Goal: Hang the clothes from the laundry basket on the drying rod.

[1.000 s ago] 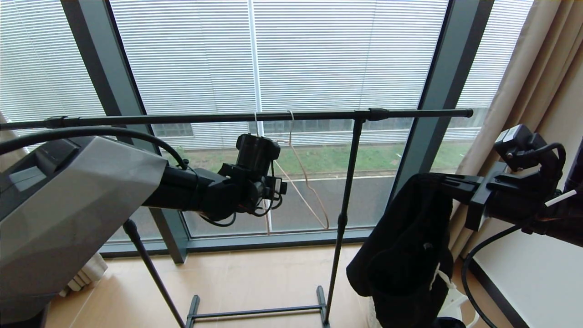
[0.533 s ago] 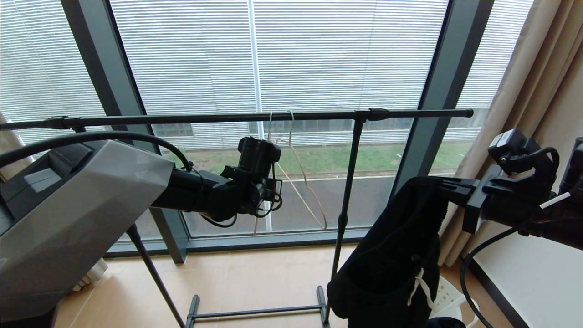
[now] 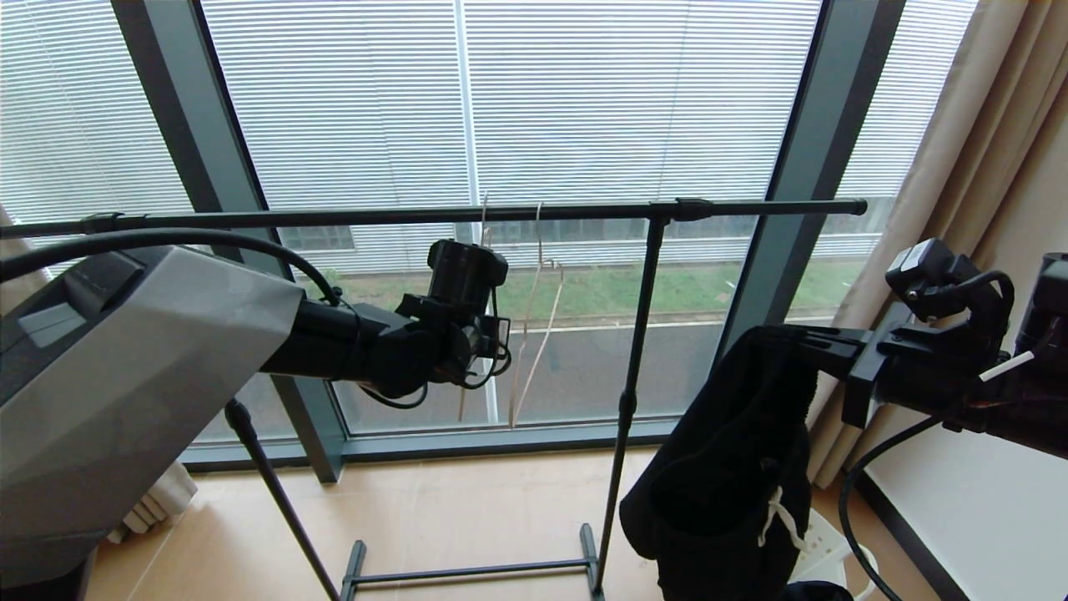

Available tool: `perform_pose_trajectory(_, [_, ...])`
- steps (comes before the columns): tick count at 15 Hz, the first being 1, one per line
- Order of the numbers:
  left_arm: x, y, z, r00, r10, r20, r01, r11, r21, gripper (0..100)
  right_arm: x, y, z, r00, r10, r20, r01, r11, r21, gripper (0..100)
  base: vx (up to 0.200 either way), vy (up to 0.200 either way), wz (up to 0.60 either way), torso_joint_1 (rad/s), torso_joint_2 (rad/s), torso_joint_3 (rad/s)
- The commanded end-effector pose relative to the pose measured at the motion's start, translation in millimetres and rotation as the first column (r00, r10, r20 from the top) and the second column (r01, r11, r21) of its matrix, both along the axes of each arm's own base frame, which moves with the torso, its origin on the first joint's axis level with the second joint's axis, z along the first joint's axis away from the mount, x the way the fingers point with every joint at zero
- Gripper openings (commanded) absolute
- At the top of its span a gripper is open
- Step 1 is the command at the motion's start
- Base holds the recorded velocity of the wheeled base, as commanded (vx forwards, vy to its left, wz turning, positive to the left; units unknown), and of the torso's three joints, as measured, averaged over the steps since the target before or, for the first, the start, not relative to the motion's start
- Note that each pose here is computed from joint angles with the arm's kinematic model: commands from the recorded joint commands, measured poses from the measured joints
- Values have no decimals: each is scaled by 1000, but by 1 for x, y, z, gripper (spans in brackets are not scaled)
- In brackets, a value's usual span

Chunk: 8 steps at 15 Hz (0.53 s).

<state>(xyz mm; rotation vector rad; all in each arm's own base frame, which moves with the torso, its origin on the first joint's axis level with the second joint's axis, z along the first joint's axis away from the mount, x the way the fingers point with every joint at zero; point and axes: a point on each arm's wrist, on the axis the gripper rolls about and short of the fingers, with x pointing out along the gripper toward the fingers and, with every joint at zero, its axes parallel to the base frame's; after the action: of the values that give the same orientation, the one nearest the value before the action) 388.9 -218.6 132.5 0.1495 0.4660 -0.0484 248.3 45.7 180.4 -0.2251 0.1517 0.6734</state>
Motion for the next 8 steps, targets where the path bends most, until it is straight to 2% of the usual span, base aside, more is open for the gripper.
perform_pose_trajectory(1, [-7, 2, 17, 1000, -3, 29, 3, 1000, -19, 0, 1, 0, -2, 1000, 2, -6, -2, 1000, -1, 0, 0, 0, 0, 0, 0, 0])
perform_pose_trajectory(8, [-50, 11, 41, 999, -43, 31, 43, 999, -17, 0, 2, 1, -2, 1000, 2, -6, -2, 1000, -2, 0, 0, 0, 0, 0, 0, 0])
